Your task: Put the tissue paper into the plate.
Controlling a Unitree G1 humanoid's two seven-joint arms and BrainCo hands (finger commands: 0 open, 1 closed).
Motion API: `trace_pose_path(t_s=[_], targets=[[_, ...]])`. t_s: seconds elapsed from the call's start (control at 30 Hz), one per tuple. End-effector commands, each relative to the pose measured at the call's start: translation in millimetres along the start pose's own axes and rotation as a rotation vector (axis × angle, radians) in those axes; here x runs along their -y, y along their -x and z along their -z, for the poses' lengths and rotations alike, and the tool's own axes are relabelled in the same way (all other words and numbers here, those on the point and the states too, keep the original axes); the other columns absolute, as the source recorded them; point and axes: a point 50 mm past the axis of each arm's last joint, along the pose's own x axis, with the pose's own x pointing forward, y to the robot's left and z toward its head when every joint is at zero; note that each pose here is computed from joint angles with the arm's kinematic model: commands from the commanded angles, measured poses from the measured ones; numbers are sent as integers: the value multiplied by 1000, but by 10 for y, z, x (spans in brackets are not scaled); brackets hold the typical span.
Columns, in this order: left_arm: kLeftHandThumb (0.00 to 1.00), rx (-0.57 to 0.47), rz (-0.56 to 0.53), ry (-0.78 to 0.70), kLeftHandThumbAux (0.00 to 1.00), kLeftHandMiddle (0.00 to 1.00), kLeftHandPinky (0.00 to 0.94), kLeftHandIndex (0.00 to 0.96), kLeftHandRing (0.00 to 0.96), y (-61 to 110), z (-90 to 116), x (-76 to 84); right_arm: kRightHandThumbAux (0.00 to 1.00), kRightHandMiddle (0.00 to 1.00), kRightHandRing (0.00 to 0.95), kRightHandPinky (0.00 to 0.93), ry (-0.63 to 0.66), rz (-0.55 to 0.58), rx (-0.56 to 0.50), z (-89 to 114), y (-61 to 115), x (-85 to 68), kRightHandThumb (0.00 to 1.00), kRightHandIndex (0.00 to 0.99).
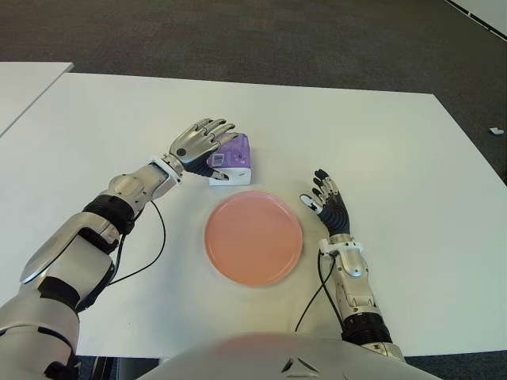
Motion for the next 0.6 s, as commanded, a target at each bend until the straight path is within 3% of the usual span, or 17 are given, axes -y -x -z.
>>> trace_pose_path(t_s=[0.03, 0.6], targets=[[57, 7, 41, 21, 379, 0, 0, 0, 0, 3, -5, 26, 640, 0, 0, 0, -27, 14, -214, 383, 275, 0, 0, 0], [56, 31, 103, 70, 373, 0, 0, 0, 0, 0, -67, 91, 636, 2, 0, 0, -27, 15, -217, 376, 271, -15, 0, 0]])
